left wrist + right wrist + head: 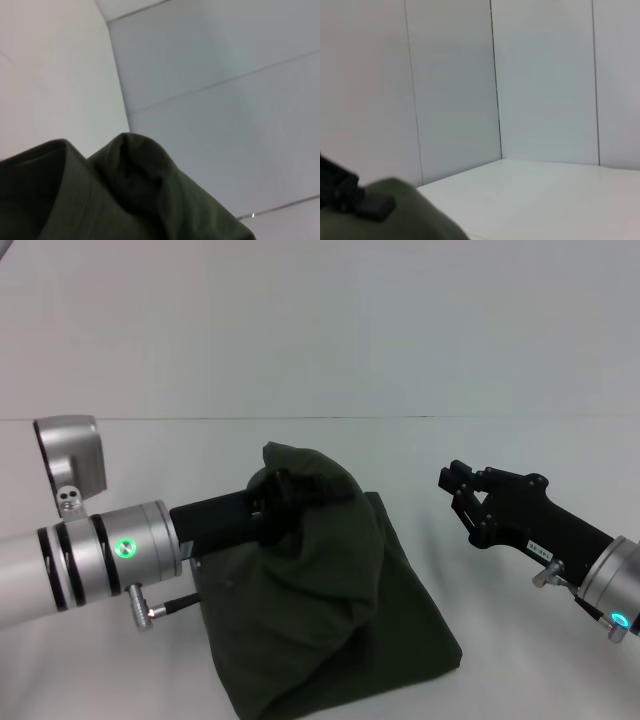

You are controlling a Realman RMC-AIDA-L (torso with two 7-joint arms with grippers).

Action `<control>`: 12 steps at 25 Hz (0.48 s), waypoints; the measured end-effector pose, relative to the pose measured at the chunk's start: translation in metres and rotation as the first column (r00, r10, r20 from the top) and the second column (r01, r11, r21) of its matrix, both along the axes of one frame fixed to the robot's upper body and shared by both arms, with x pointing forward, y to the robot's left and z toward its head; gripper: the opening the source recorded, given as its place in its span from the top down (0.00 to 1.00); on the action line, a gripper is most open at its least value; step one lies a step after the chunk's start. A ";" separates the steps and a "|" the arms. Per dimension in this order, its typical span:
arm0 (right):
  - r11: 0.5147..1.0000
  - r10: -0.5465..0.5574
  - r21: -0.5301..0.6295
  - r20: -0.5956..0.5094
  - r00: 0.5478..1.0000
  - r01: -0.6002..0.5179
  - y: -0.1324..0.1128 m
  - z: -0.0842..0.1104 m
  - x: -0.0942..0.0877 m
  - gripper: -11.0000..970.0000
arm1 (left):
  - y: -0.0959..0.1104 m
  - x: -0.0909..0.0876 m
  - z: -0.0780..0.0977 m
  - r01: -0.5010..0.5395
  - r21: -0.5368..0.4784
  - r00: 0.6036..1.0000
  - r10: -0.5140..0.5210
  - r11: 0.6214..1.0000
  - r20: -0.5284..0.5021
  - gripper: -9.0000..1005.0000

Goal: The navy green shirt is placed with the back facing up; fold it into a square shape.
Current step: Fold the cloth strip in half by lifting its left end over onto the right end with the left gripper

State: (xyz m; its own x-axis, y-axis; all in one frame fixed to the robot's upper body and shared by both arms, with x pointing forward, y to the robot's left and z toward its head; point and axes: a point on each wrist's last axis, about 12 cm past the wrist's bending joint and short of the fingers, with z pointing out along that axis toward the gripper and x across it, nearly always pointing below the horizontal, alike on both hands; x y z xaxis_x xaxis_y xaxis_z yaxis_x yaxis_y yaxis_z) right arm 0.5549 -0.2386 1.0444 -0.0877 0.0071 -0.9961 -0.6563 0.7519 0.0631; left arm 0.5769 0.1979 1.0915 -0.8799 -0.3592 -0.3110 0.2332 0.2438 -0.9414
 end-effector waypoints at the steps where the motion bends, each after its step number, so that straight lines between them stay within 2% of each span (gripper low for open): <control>1: 1.000 -0.002 0.003 0.002 1.000 0.002 -0.001 0.000 0.000 0.89 | -0.002 0.000 -0.001 0.007 0.004 1.000 -0.007 1.000 -0.001 0.88; 4: 1.000 -0.010 0.014 0.005 1.000 0.010 -0.002 0.001 -0.001 0.87 | -0.006 0.000 -0.003 0.012 0.010 1.000 -0.012 1.000 0.009 0.88; 7: 1.000 -0.019 0.024 0.005 1.000 0.019 -0.004 0.001 -0.001 0.77 | -0.010 0.000 -0.004 0.021 0.021 0.999 -0.022 1.000 0.031 0.88; 12: 0.999 -0.025 0.032 0.009 1.000 0.025 -0.005 0.002 -0.001 0.77 | -0.014 -0.001 -0.005 0.025 0.022 0.997 -0.026 0.999 0.071 0.86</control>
